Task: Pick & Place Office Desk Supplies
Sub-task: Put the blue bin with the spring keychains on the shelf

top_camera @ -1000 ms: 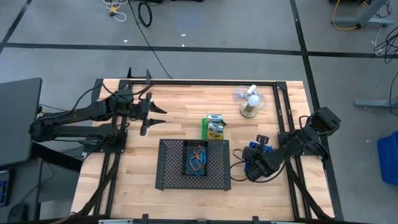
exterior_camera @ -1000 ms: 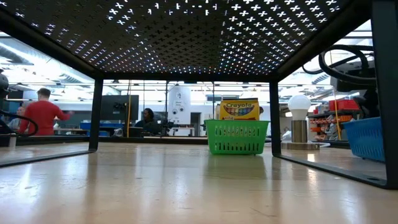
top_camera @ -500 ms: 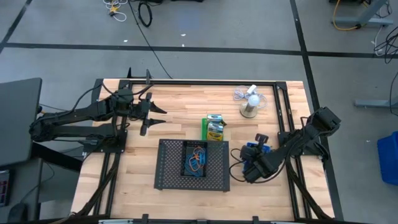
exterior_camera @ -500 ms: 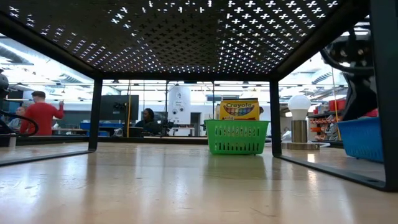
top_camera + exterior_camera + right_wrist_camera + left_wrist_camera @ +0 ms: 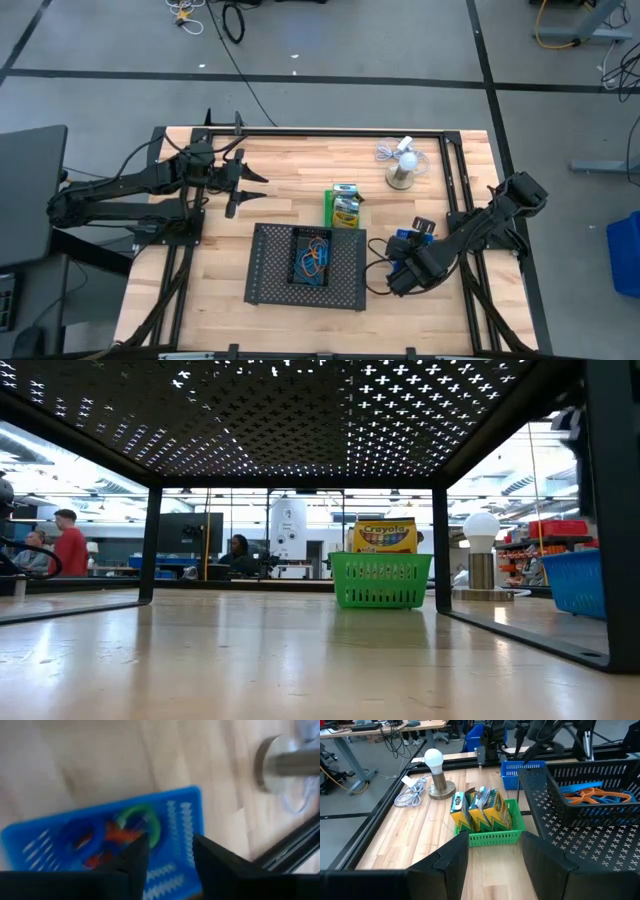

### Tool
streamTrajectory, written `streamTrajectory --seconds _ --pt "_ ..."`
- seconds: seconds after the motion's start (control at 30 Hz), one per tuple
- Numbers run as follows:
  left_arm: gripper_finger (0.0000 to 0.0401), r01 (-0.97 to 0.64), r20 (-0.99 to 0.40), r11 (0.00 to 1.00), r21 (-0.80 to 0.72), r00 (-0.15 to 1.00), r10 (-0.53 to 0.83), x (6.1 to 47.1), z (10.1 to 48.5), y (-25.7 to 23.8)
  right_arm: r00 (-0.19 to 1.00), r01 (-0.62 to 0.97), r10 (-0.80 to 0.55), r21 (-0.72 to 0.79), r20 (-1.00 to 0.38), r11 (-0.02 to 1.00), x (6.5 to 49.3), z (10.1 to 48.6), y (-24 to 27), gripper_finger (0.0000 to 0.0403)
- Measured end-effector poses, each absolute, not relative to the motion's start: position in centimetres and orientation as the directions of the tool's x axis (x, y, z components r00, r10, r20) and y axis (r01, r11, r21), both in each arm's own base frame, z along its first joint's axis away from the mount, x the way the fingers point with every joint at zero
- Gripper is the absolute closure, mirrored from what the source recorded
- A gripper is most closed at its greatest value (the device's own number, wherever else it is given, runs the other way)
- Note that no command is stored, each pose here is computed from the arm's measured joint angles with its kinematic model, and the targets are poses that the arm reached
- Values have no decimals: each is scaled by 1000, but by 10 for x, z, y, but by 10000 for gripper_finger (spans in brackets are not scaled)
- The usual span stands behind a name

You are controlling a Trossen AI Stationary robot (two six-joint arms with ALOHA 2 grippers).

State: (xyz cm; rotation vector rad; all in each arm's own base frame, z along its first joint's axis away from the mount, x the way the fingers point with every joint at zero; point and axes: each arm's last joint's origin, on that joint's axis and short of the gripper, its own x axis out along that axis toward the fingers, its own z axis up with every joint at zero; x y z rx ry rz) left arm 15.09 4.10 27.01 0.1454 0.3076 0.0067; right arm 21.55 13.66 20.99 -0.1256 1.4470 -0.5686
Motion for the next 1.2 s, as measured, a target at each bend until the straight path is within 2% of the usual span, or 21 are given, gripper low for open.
streamTrajectory --seconds 0.17,0.33,0.47,0.63,0.8,0.97,1.2 --pt "214 15 -301 990 143 953 29 151 270 41 -51 256 -249 -253 -967 933 220 228 150 211" --pt "214 15 -301 990 143 953 29 151 270 41 -20 239 -55 -58 -998 969 223 239 171 219" --pt "214 16 -301 989 146 953 29 151 270 41 41 239 25 34 -999 971 225 245 185 232" --pt "214 17 -301 989 149 953 29 151 270 41 44 281 10 22 -999 959 219 240 190 235" --pt "214 41 -299 989 139 954 3 151 270 40 10 309 -41 -36 -999 950 211 222 186 216" --pt "214 42 -302 989 141 953 2 152 270 40 16 302 -31 -25 -999 953 208 203 184 202" --pt "214 44 -313 989 138 950 1 154 268 41 6 299 -30 -27 -1000 954 203 186 180 208"
